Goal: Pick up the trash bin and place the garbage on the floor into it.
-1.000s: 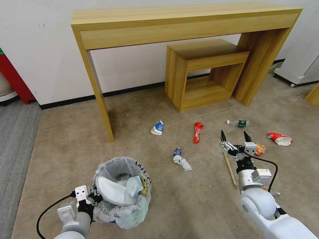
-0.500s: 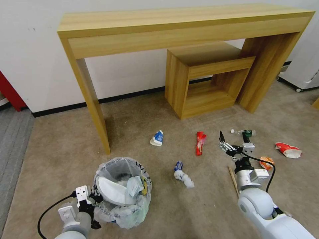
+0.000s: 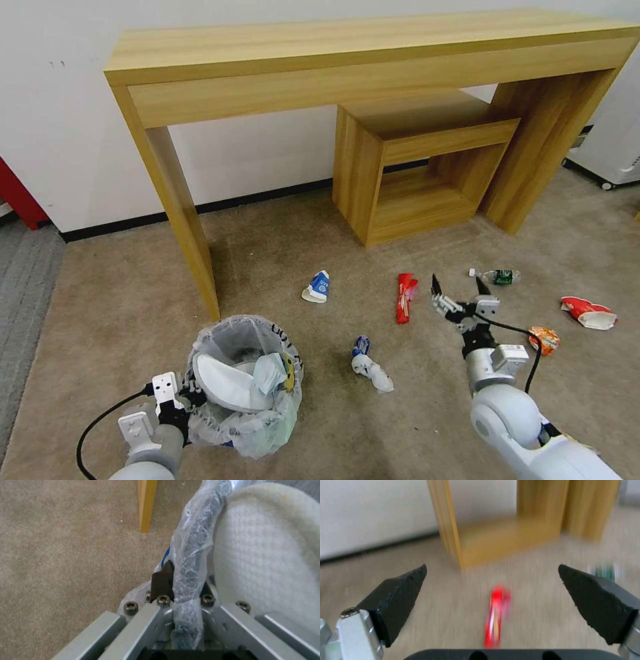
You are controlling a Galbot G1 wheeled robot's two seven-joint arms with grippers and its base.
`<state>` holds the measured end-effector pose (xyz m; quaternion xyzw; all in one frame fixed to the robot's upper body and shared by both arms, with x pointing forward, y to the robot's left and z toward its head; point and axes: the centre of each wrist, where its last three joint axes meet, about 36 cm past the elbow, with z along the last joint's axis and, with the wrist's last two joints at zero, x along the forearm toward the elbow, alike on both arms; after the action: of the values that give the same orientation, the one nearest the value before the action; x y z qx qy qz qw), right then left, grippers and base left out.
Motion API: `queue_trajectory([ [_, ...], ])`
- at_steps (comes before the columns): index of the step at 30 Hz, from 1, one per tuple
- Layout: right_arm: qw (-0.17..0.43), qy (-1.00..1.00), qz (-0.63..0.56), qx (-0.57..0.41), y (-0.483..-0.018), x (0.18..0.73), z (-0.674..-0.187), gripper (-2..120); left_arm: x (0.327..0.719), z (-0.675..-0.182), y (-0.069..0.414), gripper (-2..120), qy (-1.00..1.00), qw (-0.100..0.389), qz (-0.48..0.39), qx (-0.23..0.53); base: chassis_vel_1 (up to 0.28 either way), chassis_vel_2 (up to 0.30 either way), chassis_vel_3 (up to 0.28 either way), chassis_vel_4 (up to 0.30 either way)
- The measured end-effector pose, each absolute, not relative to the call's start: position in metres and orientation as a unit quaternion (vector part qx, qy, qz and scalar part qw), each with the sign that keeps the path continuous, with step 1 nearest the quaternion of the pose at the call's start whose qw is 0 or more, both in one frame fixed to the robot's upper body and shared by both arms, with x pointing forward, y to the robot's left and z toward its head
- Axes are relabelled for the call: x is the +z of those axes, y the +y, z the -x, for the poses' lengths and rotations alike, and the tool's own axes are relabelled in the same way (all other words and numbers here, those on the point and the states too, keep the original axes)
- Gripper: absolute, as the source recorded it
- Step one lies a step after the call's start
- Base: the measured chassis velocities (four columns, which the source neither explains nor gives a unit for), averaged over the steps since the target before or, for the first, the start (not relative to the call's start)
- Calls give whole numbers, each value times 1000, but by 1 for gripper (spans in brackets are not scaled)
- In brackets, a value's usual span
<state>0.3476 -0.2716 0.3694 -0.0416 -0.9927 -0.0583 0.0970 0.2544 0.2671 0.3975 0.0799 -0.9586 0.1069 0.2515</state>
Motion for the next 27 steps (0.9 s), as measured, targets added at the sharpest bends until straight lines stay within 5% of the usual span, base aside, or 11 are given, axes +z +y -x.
queue_trajectory([
  [8,327,-943,61,-21,-258,367,-327,100,395,-256,266,0,-958,251,-82,109,0,0,0,0],
  [14,387,-921,32,40,-264,348,-318,100,392,-257,265,0,-958,249,-86,112,0,0,0,0],
  [27,271,-936,-176,141,-306,288,-328,100,386,-253,262,0,-957,248,-93,117,0,0,0,0],
])
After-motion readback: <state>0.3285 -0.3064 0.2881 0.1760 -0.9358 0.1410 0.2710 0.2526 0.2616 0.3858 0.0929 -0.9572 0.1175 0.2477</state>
